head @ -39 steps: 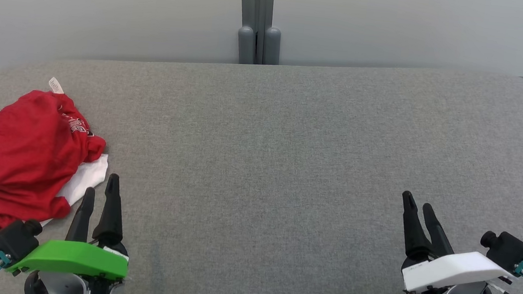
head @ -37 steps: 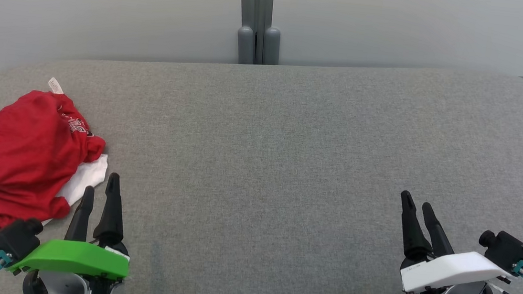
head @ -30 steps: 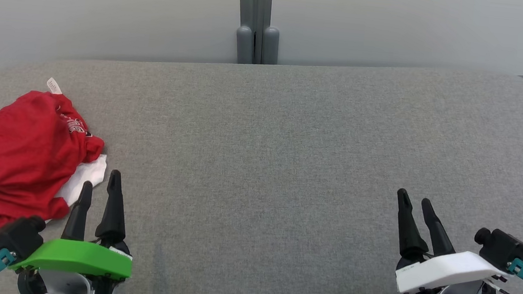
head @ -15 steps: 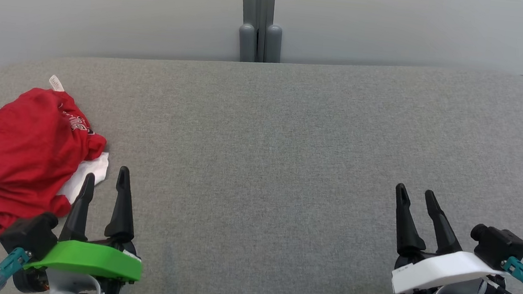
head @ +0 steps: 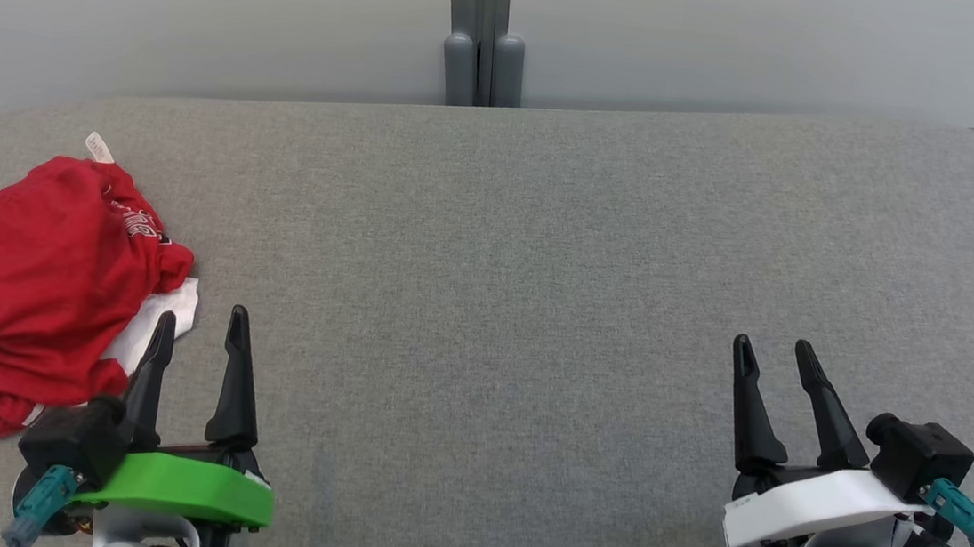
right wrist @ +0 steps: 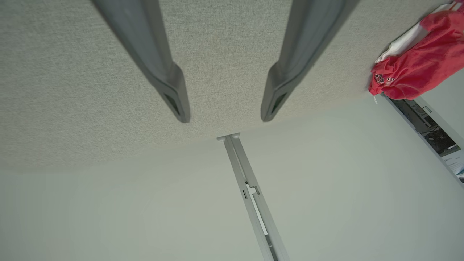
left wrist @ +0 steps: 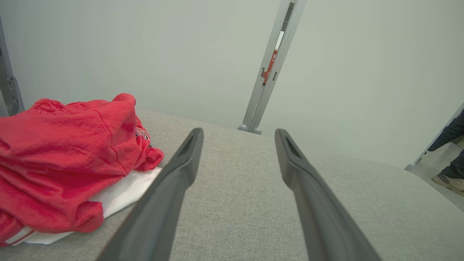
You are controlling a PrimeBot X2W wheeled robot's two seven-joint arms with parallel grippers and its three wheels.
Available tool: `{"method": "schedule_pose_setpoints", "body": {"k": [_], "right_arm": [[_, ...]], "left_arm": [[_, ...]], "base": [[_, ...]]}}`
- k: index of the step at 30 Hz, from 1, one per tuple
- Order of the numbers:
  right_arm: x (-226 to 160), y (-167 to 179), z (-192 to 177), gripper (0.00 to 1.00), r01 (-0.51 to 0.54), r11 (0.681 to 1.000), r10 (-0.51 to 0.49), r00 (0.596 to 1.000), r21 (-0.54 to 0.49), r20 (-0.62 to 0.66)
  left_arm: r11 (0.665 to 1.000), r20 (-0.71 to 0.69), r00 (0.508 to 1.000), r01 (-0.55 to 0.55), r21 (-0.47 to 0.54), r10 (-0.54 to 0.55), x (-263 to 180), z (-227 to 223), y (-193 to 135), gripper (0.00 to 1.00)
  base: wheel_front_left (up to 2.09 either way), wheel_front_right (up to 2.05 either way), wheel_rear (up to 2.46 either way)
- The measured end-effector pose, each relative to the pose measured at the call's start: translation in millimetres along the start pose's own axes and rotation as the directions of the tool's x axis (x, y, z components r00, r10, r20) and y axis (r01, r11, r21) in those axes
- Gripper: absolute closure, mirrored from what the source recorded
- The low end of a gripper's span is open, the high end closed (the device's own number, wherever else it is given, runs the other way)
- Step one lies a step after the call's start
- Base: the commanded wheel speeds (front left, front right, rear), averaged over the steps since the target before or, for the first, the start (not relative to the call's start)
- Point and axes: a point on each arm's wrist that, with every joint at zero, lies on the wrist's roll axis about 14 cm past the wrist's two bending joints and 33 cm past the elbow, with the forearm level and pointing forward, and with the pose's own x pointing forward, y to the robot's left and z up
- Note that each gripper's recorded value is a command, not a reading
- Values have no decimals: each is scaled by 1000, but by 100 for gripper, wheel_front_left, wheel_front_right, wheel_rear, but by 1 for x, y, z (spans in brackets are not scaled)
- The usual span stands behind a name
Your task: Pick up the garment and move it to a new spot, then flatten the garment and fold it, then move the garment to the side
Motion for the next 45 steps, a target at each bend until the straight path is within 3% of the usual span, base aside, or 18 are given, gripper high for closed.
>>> {"method": "schedule_pose_setpoints", "body": {"k": [32,45], "right_arm": [[9,17,-6,0,-86,970,89,996,-225,4],[12,15,-2,0,-86,959,95,995,-271,19]], "left_arm": [[964,34,997,55,261,-66,6,0,-12,0],[948,31,995,78,308,-92,7,-3,-17,0]], "base": [[0,0,0],[0,0,0]]}}
